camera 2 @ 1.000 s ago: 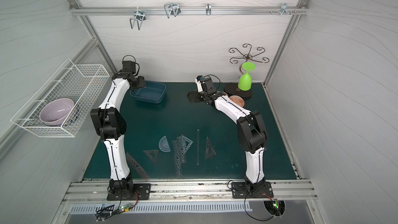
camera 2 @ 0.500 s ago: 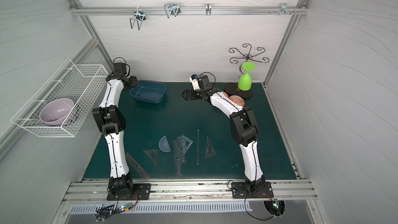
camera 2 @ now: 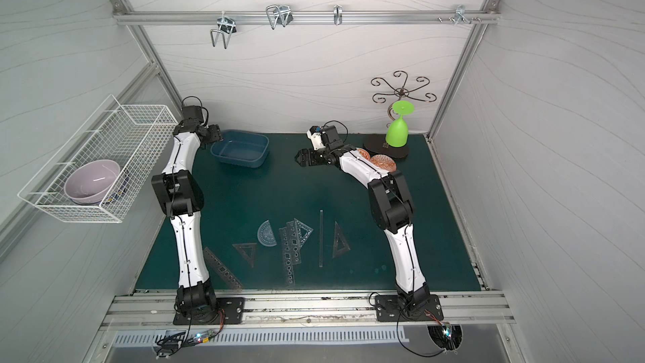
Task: Put the scattered rulers into the storage box
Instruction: Move the storage box to the center of the board.
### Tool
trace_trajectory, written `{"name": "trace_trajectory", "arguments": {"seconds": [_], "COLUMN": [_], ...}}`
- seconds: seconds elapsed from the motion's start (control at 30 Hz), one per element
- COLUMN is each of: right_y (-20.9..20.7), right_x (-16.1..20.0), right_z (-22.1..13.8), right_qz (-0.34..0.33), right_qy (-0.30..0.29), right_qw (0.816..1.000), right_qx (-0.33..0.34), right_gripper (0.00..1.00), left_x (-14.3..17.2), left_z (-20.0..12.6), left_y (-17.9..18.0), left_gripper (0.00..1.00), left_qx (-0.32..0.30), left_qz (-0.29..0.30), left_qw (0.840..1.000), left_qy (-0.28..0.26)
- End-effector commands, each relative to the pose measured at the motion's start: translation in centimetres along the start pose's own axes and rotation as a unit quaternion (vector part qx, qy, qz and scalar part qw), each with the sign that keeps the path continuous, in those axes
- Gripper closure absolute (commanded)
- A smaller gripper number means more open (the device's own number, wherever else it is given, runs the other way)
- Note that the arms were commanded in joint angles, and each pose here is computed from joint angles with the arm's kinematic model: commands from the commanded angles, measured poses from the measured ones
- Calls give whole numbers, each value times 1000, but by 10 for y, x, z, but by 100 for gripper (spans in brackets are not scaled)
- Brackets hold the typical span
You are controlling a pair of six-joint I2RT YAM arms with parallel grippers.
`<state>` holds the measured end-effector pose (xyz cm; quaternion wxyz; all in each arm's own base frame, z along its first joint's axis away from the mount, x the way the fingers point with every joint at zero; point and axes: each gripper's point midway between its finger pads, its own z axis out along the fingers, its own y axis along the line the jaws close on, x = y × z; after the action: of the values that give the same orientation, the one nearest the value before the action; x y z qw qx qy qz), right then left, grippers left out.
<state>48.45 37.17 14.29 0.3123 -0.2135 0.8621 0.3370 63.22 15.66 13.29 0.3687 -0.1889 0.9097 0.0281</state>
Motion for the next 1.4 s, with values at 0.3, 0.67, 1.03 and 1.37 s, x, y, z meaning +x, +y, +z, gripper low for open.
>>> {"name": "trace_trajectory", "arguments": {"seconds": [0.3, 0.67, 1.03, 1.37], "right_y": [-1, 0, 4, 6], "right_x": [-5, -8, -9, -12], "right_z": [-4, -11, -13, -19], "right_qz": [17, 21, 24, 22], "right_qy": [-5, -12, -14, -19], "right_qw": [1000, 999, 999, 999], "right_qx": [-19, -26, -32, -31], "right_gripper": [1, 1, 1, 1], "left_x": [4, 22, 32, 42], "left_z": [6, 11, 10, 5], "left_y": [19, 17, -8, -19], "left_gripper": [38, 48, 63, 68], "left_qx": [-14, -19, -4, -1], "left_qz": [-23, -24, -4, 0], "left_qw": [1000, 999, 999, 999], "left_qy": [-4, 20, 34, 46]}}
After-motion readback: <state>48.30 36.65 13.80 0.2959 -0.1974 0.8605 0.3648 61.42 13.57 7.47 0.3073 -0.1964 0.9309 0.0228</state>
